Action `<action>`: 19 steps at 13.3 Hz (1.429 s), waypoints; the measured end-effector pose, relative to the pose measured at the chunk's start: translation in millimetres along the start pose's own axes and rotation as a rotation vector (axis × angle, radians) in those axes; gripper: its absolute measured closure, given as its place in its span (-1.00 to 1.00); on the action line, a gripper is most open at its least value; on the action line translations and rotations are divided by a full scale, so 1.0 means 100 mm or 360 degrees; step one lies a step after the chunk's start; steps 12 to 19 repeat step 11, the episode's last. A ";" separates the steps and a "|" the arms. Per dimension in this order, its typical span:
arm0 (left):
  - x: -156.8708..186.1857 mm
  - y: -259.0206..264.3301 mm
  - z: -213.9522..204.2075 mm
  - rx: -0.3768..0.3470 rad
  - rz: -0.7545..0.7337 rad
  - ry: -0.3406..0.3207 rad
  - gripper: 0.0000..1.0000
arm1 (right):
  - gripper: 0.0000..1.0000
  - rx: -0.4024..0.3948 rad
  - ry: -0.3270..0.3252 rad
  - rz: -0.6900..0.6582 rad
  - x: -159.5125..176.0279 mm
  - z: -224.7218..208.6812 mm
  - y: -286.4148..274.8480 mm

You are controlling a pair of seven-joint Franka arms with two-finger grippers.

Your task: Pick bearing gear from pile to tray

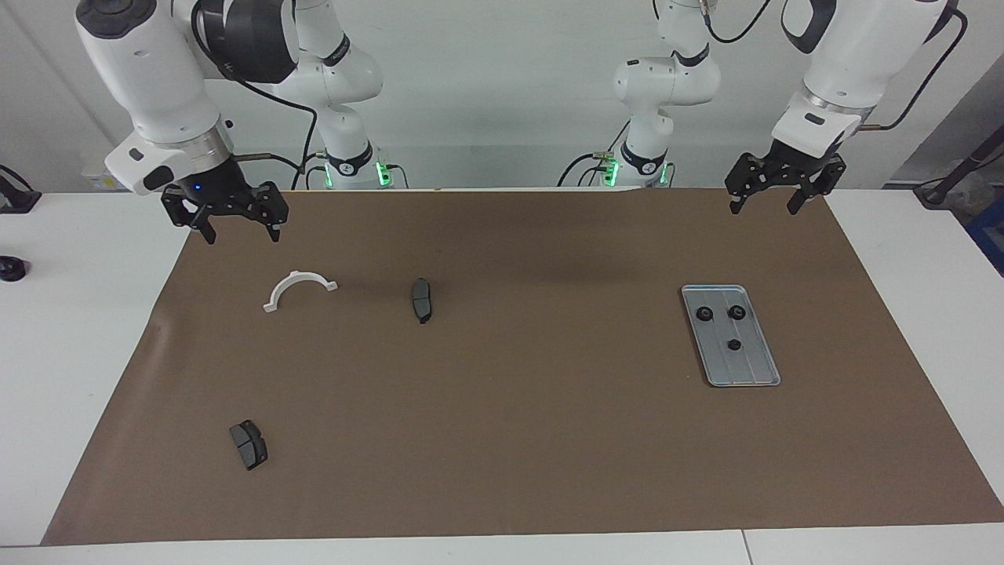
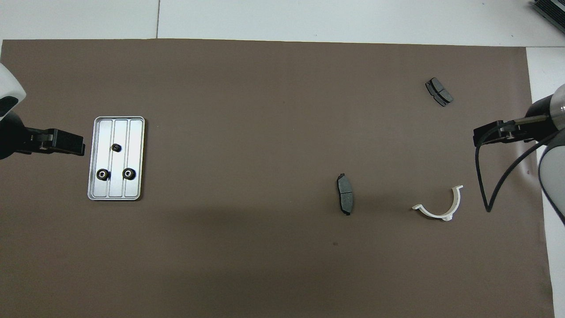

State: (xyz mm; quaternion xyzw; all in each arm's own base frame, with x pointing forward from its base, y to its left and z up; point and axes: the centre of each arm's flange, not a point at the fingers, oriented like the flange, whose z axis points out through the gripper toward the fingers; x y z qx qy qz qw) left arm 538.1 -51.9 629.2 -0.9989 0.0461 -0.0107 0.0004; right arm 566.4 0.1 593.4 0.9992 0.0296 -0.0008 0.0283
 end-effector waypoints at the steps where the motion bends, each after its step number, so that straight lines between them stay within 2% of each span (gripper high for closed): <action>1: 0.03 -0.02 0.01 0.0000 -0.0003 -0.0003 -1.00 | -1.00 0.0000 0.0000 0.0000 0.00 0.00 0.00; 6: 0.14 -0.06 0.19 -0.0001 0.0000 -0.0051 -1.00 | -1.00 0.0000 0.0000 0.0000 0.00 0.00 0.00; 19: 0.14 -0.06 0.19 -0.0002 -0.0002 -0.0051 -1.00 | -1.00 0.0000 0.0000 0.0000 0.00 0.00 0.00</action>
